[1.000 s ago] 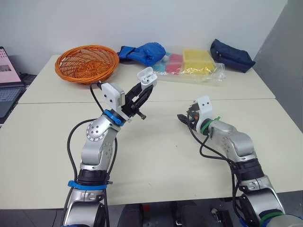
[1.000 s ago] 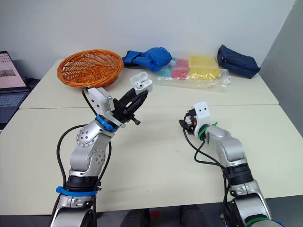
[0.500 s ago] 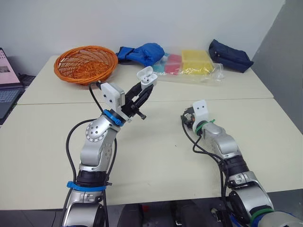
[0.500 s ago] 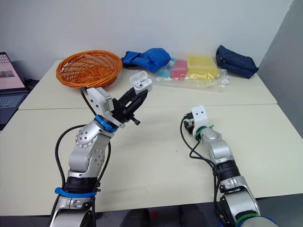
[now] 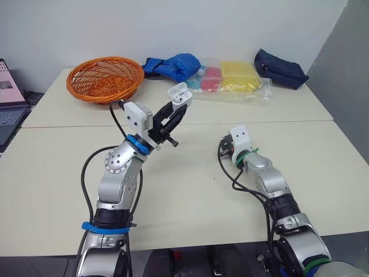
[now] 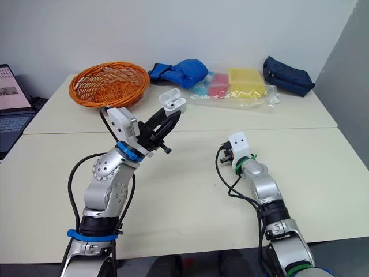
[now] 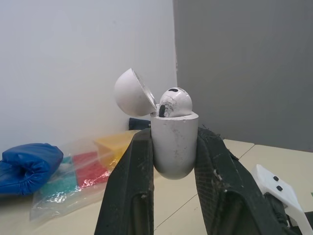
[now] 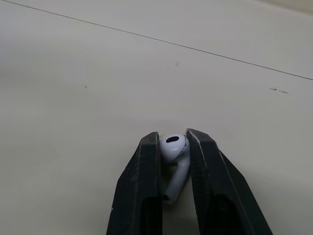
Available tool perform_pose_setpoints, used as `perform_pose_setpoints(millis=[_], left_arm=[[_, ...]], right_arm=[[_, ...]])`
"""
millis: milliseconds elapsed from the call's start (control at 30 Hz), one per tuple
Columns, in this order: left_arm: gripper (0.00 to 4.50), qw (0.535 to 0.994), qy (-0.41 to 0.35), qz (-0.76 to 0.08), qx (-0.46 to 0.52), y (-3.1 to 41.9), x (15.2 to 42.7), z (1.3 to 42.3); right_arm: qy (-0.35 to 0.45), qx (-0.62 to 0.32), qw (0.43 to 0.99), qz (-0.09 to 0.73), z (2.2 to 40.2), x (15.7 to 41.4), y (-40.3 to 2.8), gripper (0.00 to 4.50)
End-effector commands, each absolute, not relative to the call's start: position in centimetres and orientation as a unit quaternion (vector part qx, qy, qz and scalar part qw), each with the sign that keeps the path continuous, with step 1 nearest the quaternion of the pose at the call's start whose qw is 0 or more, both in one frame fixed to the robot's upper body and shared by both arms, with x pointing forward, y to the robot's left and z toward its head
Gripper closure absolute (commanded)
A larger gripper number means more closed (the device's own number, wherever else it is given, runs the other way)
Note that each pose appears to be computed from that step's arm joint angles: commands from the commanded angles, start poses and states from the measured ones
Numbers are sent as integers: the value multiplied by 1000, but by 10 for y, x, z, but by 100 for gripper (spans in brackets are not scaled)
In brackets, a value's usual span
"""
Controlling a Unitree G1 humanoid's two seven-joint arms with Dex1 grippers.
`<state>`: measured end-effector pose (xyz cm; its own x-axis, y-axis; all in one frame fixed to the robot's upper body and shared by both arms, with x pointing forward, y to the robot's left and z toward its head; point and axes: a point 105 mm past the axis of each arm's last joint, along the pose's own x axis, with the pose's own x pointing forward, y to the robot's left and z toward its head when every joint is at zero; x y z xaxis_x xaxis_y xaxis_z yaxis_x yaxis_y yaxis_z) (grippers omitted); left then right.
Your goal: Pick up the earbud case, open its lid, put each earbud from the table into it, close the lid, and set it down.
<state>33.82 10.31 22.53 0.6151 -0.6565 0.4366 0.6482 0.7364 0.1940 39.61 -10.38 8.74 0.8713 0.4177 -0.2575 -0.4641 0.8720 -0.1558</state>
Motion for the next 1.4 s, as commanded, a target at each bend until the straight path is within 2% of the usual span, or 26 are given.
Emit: perform_pose_setpoints(millis=[33,67,133,267,367,500,633,700,1333,1367,1400], left_arm=[[375,889,-273,-369,16,102,329,236],[375,889,-270,-369,16,103,329,235],[375,890,-268,-369,16,104,328,233],[375,893,-264,-364,7,103,327,229],[375,893,-263,-364,8,102,325,227],[375,893,-263,-365,6,101,323,228],[375,894,-258,-365,3,102,319,225],[375,896,-256,-364,0,101,318,225],[375,894,-245,-375,-10,95,312,224],[375,894,-244,-376,-11,94,312,224],[375,894,-244,-376,-11,94,312,224]], right_arm=[[89,-144,917,362,118,366,-120,409],[97,-171,887,417,128,350,-129,409],[118,-200,851,472,136,330,-140,409],[214,-287,767,532,144,293,-204,409],[260,-326,728,545,144,279,-235,409],[304,-353,706,533,130,276,-259,409],[362,-395,697,476,111,288,-297,409],[391,-385,697,461,107,288,-308,409],[444,-395,671,443,95,273,-333,409],[445,-392,673,442,95,274,-333,332],[444,-391,674,443,95,274,-333,311]])
